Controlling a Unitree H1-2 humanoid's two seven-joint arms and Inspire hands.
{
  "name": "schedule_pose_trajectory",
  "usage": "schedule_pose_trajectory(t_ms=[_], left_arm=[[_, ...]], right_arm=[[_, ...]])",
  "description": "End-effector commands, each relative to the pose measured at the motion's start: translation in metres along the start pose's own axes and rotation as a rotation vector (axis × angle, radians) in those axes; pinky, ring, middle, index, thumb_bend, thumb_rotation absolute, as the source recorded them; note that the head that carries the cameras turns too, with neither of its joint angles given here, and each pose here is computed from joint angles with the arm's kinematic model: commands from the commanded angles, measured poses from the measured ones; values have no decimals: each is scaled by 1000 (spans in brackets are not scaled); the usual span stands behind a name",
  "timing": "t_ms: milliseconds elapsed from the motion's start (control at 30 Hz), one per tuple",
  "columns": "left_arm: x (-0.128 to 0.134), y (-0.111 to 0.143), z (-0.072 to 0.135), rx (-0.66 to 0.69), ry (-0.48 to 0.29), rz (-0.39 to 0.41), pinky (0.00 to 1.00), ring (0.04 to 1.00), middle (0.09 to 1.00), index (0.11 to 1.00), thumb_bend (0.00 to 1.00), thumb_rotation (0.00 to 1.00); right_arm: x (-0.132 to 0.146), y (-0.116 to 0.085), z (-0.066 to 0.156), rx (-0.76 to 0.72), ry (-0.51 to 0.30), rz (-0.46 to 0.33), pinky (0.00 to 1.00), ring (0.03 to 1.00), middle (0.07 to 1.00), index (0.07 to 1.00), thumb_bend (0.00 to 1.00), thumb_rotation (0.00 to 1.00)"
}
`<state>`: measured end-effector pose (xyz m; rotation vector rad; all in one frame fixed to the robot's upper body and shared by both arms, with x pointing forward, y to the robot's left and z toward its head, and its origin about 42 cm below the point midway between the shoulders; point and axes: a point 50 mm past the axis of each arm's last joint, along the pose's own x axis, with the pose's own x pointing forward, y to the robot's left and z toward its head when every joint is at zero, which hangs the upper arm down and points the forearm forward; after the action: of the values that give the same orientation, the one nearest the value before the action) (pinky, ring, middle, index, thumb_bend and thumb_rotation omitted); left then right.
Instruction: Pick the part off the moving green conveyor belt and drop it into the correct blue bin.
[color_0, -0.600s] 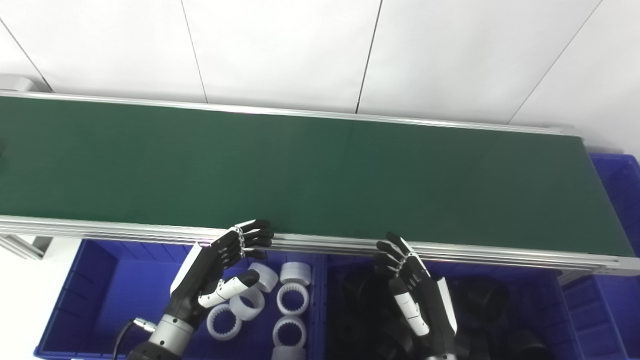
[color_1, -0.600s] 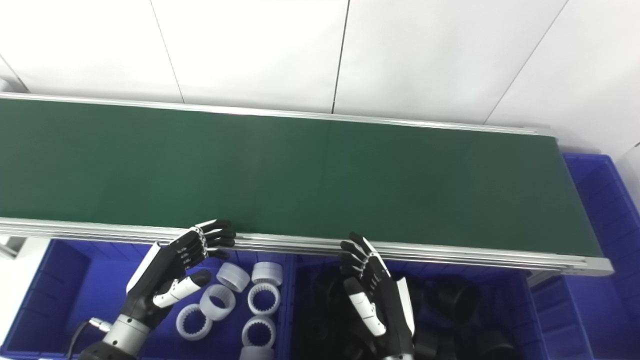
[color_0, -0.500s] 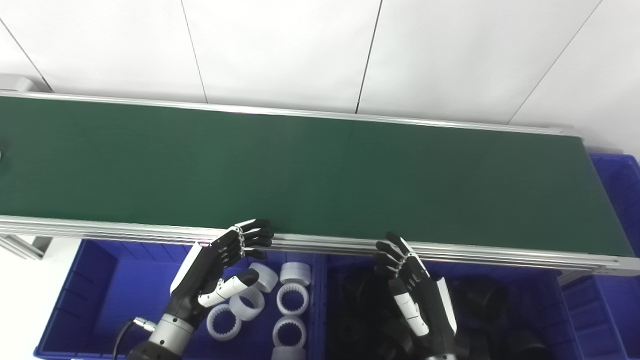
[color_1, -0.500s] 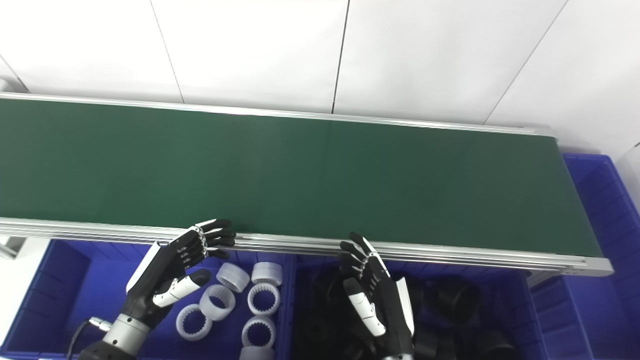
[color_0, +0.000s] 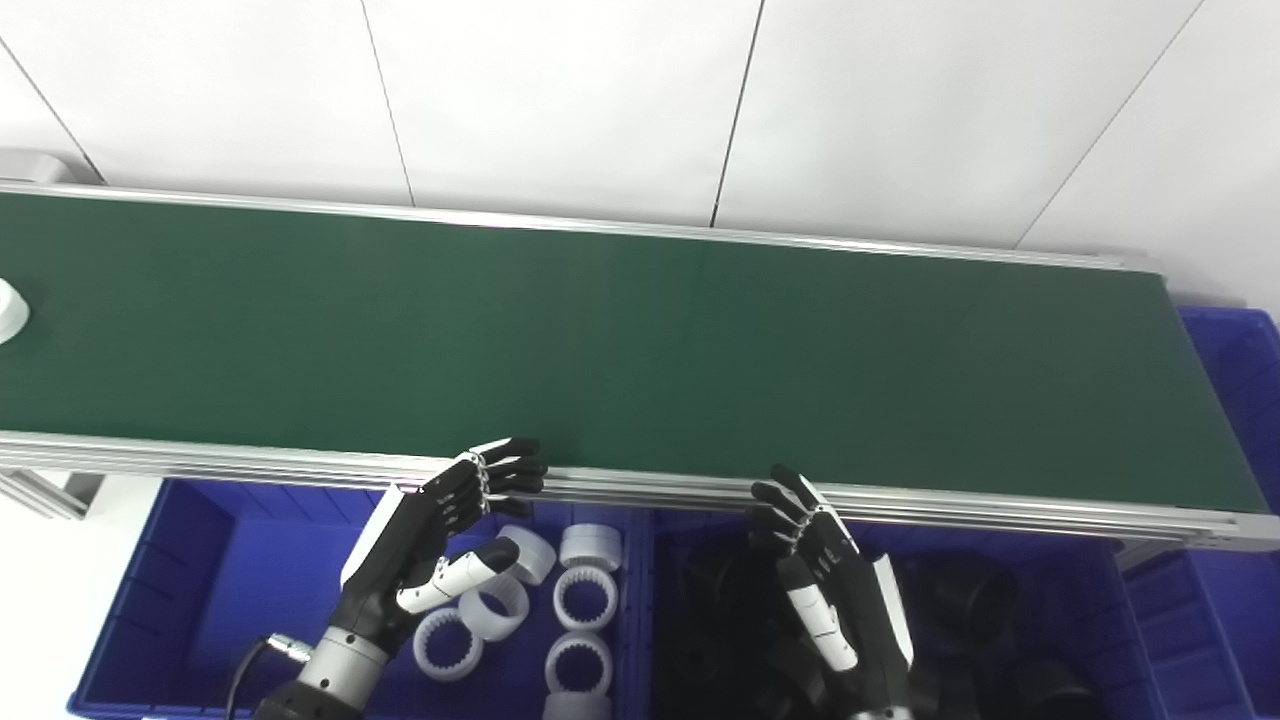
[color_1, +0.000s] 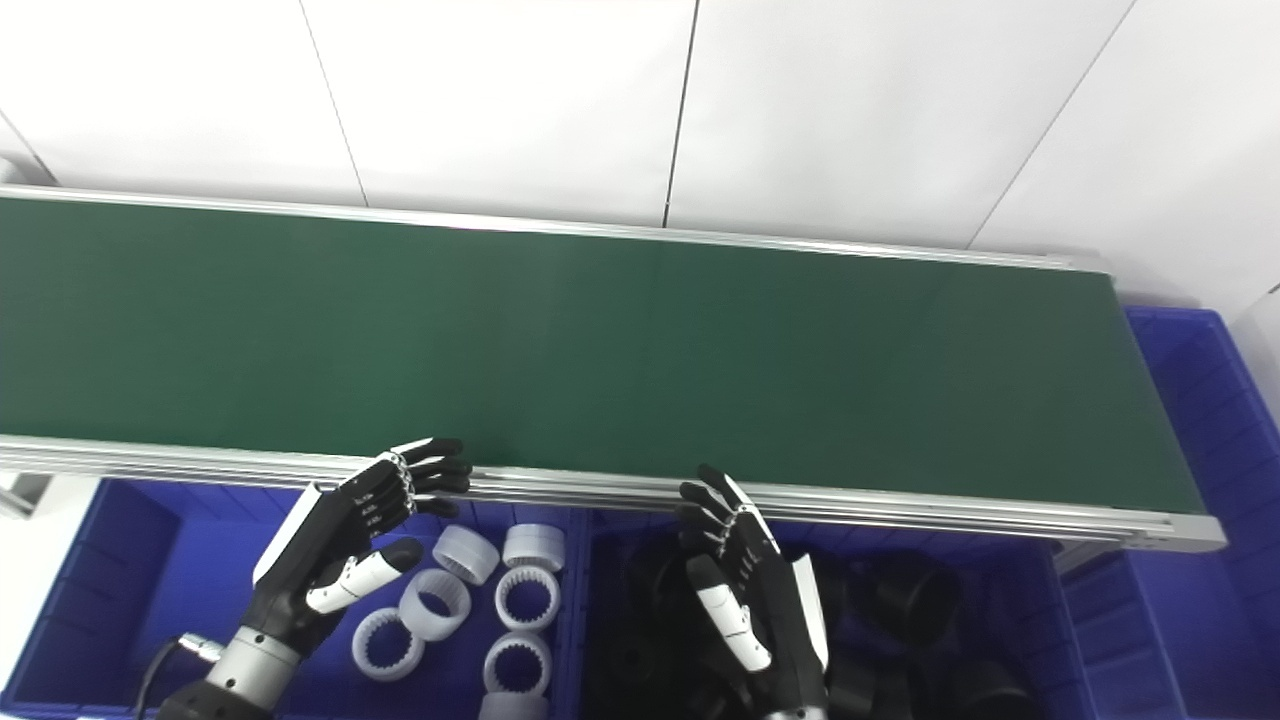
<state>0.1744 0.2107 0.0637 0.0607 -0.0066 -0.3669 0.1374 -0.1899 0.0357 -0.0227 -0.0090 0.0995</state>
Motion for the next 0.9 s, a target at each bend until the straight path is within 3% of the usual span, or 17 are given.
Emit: schedule_pose_trajectory(t_ms=[0, 633, 867], left_arm=[[5, 4, 7, 11, -52, 3, 641, 736, 762, 796, 812, 640], [5, 2, 5, 0, -53, 5, 647, 739, 764, 792, 791, 615], [3, -3, -1, -12, -59, 1, 650, 736, 759, 781, 752, 522]], right_arm=[[4, 0, 9, 7, -77, -2, 696, 777, 818, 877, 688, 785], [2, -2, 8, 1, -73, -5, 695, 776, 820, 879, 687, 798], [1, -7, 3, 19, -54, -4, 711, 788, 831, 896, 637, 776]])
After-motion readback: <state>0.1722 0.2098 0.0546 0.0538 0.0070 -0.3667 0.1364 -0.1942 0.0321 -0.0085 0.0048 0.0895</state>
